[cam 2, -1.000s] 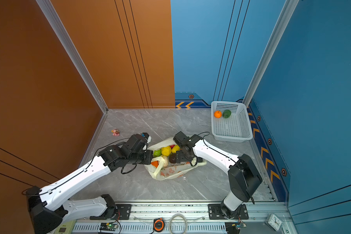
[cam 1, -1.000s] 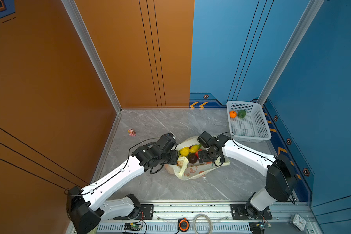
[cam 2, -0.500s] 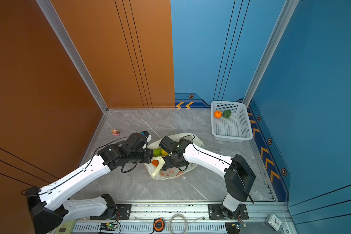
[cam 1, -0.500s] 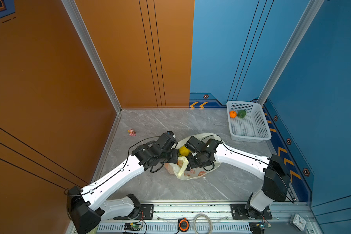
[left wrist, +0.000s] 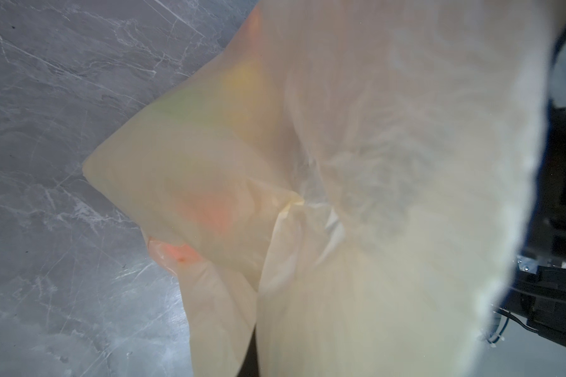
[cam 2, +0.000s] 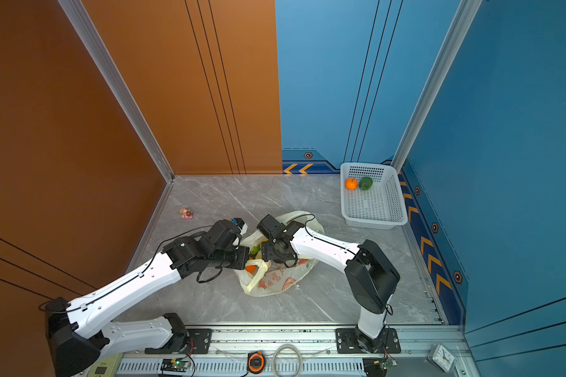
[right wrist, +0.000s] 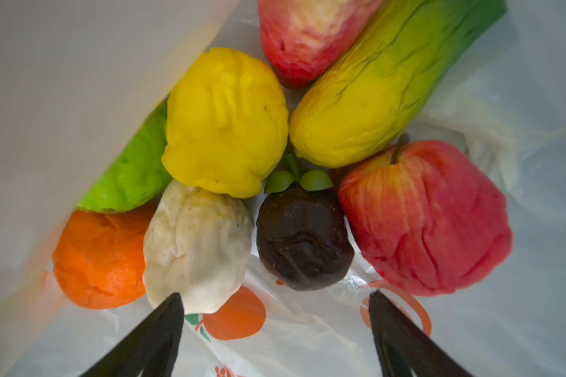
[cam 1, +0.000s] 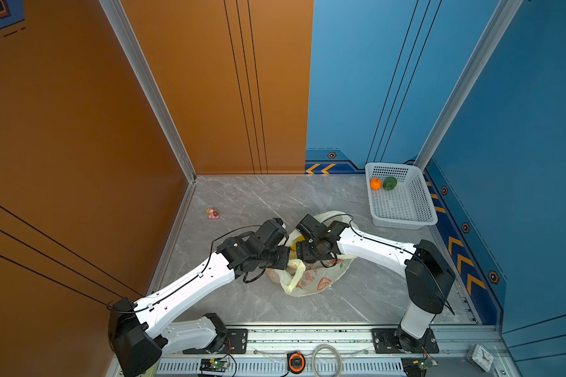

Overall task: Untie the knot of the plastic bag and take out the fruit
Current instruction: 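Grasp the dark purple mangosteen inside the bag with the right gripper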

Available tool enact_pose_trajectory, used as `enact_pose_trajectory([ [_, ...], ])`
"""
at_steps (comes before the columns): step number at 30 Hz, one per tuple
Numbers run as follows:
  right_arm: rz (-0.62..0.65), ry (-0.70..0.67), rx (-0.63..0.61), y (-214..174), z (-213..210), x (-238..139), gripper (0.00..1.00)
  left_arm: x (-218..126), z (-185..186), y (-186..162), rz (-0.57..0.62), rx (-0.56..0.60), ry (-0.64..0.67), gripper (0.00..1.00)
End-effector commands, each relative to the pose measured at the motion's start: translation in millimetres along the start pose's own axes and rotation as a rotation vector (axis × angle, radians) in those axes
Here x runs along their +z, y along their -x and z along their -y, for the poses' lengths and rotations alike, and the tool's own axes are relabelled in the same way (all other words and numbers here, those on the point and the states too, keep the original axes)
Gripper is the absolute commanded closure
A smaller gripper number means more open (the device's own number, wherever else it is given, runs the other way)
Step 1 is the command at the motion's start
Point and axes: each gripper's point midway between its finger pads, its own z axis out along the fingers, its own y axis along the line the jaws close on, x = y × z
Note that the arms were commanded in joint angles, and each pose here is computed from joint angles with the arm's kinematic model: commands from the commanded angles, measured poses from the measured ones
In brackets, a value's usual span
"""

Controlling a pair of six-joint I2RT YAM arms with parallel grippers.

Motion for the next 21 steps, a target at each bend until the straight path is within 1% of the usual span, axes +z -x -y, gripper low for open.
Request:
enact_pose_trajectory([
  [1, 0.046, -0.023, 0.042, 11, 3, 12, 0.14, -3, 5, 2, 0.021, 0.013, -0.028, 1.0],
  [5, 0.075, -0.087, 0.07, 13, 14, 20, 0.2, -2, 6, 3, 0.025, 0.023, -0.032, 1.0],
  [10, 0.083, -0.117, 0.127, 15, 26, 30, 0.25, -5, 9, 7, 0.046, 0.03, -0.044, 1.0],
  [14, 0.072, -0.126, 0.141, 11, 31, 34, 0.28, -4, 9, 7, 0.046, 0.042, -0.045, 1.0],
  [19, 0.094, -0.148, 0.147, 13, 39, 26, 0.3, -9, 10, 9, 0.06, 0.049, -0.052, 1.0],
  [21, 0.087, -0.14, 0.146, 14, 38, 26, 0.3, -3, 3, 0, 0.039, 0.047, -0.037, 1.0],
])
